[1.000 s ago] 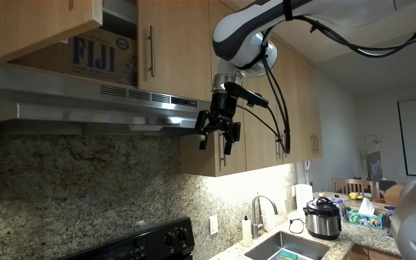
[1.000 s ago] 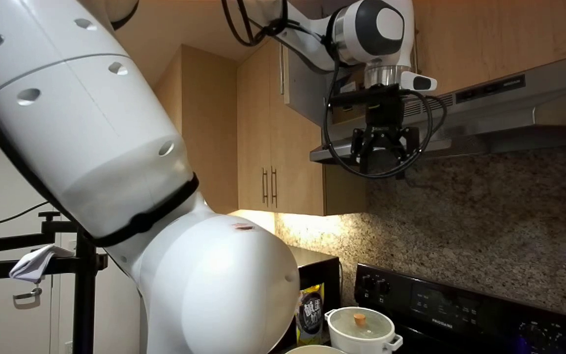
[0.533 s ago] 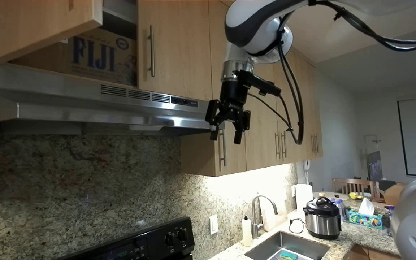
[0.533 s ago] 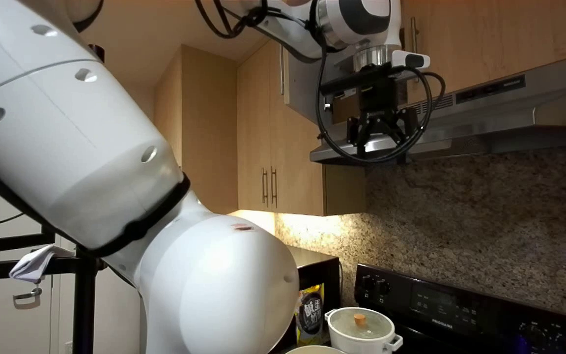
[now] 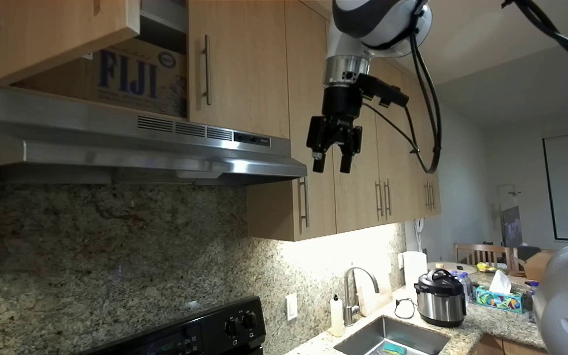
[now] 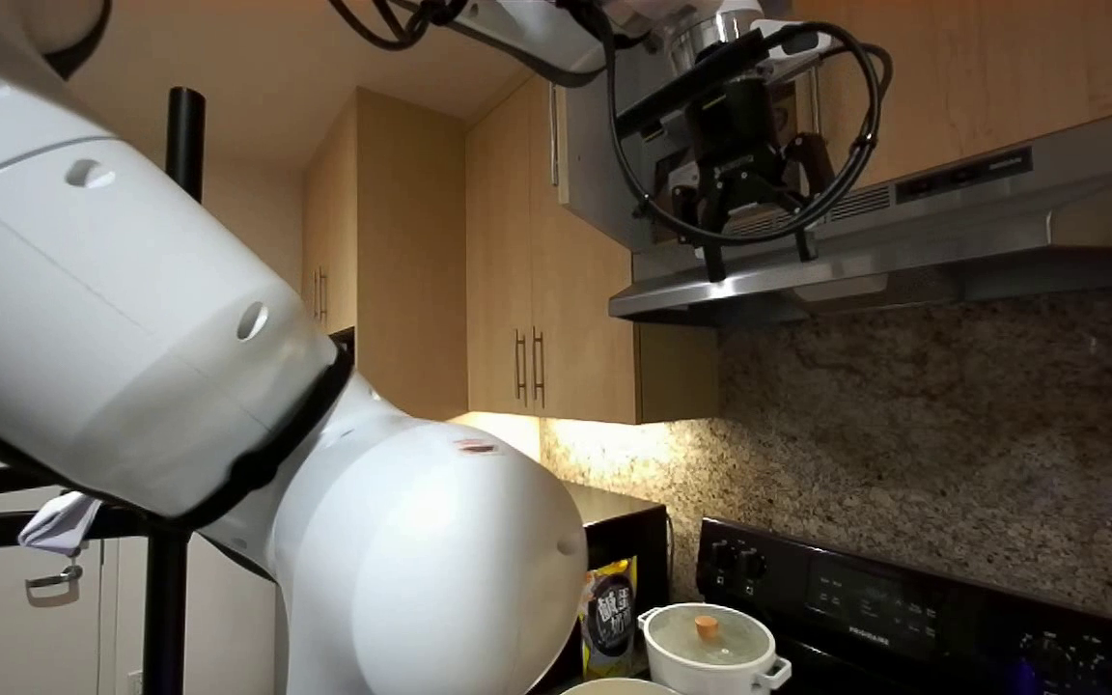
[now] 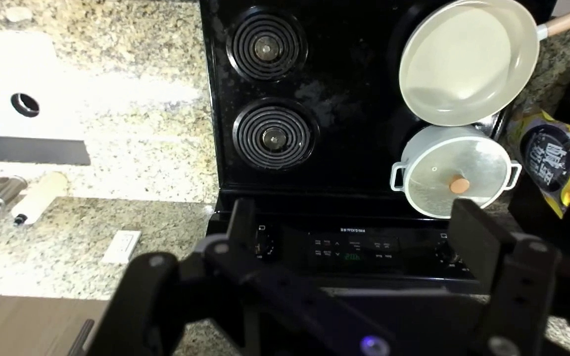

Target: Close the cupboard

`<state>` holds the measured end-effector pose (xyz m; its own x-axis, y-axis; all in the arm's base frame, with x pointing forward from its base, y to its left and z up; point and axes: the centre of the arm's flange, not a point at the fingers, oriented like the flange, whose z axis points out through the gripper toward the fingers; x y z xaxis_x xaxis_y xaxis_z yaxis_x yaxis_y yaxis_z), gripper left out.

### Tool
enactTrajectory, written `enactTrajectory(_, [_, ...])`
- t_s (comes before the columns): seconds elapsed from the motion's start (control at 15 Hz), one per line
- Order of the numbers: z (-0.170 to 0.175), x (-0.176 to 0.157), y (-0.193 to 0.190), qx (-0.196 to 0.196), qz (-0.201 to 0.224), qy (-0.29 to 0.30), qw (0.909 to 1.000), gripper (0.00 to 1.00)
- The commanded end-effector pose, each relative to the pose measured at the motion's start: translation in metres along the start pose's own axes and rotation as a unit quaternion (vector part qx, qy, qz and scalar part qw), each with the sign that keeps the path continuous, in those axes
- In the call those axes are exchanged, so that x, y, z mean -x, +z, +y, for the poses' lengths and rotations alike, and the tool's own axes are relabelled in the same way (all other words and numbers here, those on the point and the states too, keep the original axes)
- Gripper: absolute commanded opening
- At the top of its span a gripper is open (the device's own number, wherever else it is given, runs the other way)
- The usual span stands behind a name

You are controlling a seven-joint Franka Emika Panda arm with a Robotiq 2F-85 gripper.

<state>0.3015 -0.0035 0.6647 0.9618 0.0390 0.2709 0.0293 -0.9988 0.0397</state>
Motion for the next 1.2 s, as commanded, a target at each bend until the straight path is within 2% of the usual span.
enactTrajectory(0.0, [0.002, 0.012, -0.025, 0.03, 0.037, -0.033, 0.9983, 1.0])
enactTrajectory(0.27, [0.005, 0.017, -0.055, 0.046, 0.08, -0.031, 0.9952, 1.0])
enactTrajectory(0.47, [0.001, 0.018, -0.081, 0.041, 0.155, -0.034, 0.9866, 1.0])
enactTrajectory(0.67, [-0.007, 0.017, -0.099, 0.045, 0.2, -0.047, 0.9776, 1.0])
enactTrajectory(1.13, [-0.045, -0.001, -0.135, 0.074, 0.225, -0.075, 0.9685, 1.0])
